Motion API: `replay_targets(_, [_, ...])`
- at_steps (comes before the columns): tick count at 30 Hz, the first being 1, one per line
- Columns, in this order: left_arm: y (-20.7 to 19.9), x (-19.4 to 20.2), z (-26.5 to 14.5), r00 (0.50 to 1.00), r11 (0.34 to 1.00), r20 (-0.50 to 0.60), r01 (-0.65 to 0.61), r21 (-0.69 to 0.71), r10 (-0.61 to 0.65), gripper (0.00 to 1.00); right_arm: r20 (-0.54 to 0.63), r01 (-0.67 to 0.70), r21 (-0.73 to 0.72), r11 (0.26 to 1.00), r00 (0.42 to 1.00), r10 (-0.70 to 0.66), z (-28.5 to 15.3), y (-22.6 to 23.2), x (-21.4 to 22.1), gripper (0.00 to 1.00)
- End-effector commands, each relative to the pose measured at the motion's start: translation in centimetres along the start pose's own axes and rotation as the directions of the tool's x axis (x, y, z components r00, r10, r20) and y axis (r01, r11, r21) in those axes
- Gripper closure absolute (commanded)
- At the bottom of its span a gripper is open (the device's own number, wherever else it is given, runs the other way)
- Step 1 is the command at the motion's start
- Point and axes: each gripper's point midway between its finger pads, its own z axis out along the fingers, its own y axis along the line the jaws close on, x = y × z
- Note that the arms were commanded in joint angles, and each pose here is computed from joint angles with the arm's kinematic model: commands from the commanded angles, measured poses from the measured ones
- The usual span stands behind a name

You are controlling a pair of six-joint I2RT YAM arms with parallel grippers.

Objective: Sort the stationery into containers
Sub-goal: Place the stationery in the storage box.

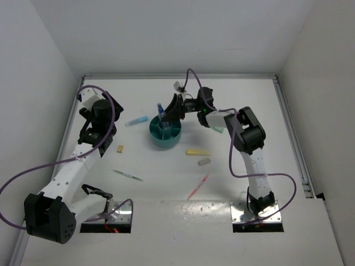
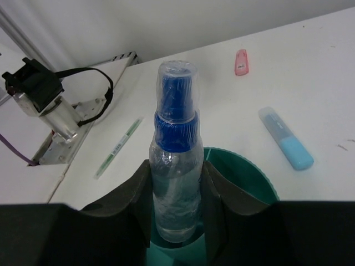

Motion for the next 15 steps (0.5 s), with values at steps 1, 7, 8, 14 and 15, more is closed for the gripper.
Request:
replay_targets(1, [-0.6,-0.4,0.1,1.000,1.000,0.006,0.027,0.007,-0.027,0.19,0.010,0.104,-0.026,0.994,0.995,-0.104,0.2,0.5,-0.6,0.65])
replay_targets(7, [0.1,1.7,0.9,0.996,0.995,-0.043,0.073,-0.067,-0.076,0.12,0.007,0.105,-0.025,0.994,0.994,-0.105,0.1,1.0,-0.5,0.61])
replay_targets(8, [1.0,3.4,1.4,0.994,0.992,-0.090,0.045,-0.121,-0.056,0.12,0.007,0.106,-0.025,0.994,0.994,-0.105,0.1,1.0,-0.5,0.60])
replay_targets(14, [2.1,6.6,3.1,0.978,0.948,-0.180,0.043,-0.317,-0.104,0.25,0.002,0.132,-0.022,0.991,0.991,-0.132,-0.1,1.7,-1.0,0.57])
replay_targets(15, [2.6,7.4,3.0,0.973,0.937,-0.203,0.031,-0.347,-0.107,0.28,0.000,0.123,-0.012,0.992,0.992,-0.123,-0.6,1.6,-1.1,0.57])
